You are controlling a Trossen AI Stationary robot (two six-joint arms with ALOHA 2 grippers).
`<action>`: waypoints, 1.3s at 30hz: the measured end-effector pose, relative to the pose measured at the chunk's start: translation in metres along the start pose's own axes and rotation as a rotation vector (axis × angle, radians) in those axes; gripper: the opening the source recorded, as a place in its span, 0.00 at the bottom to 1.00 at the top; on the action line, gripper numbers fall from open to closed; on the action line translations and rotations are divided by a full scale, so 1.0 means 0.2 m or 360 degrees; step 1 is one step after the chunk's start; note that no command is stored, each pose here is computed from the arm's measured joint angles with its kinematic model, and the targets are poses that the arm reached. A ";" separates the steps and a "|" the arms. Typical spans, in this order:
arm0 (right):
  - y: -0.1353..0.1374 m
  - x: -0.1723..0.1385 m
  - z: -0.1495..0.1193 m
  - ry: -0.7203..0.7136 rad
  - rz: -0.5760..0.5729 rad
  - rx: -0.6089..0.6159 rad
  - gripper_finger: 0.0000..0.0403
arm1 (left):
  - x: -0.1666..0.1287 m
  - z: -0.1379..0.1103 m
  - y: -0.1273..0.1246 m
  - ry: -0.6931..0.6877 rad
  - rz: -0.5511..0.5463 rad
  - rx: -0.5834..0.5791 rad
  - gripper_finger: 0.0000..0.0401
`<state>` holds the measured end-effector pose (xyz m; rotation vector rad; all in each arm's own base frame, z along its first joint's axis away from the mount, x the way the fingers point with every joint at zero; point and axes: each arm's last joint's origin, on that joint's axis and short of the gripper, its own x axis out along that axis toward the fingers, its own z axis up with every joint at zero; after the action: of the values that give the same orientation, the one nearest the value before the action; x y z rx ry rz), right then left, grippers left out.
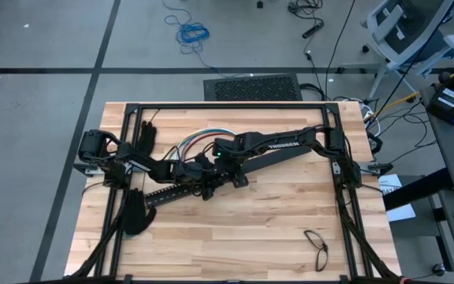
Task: Ziptie cables
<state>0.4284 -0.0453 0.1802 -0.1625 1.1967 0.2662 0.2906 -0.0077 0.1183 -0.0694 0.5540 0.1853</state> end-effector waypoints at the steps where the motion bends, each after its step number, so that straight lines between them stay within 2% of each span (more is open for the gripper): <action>1: 0.00 0.00 0.00 0.0001 0.0000 0.0000 0.61 | 0.00 0.00 0.00 0.0000 -0.0001 0.0003 0.91; 7: 0.00 0.00 -0.01 0.0040 0.0016 -0.0017 0.61 | -0.01 0.01 -0.02 -0.0013 -0.0018 0.0081 0.92; 13: 0.00 0.02 -0.02 0.0074 0.0005 0.0005 0.61 | -0.06 0.07 -0.02 -0.0113 0.0002 0.0197 0.92; 19: 0.00 0.03 -0.02 0.0083 -0.0001 0.0006 0.61 | -0.10 0.10 -0.04 -0.0134 -0.0024 0.0177 0.92; 25: 0.00 0.03 -0.02 0.0087 -0.0006 0.0007 0.61 | -0.11 0.03 -0.08 0.0066 -0.0054 -0.0018 0.92; 39: 0.00 0.04 -0.02 0.0088 -0.0011 0.0008 0.61 | -0.12 0.02 -0.10 0.0084 -0.0063 -0.0004 0.92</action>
<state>0.4270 -0.0459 0.1720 -0.1707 1.2514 0.2543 0.2773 -0.0307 0.1344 -0.0876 0.6045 0.1456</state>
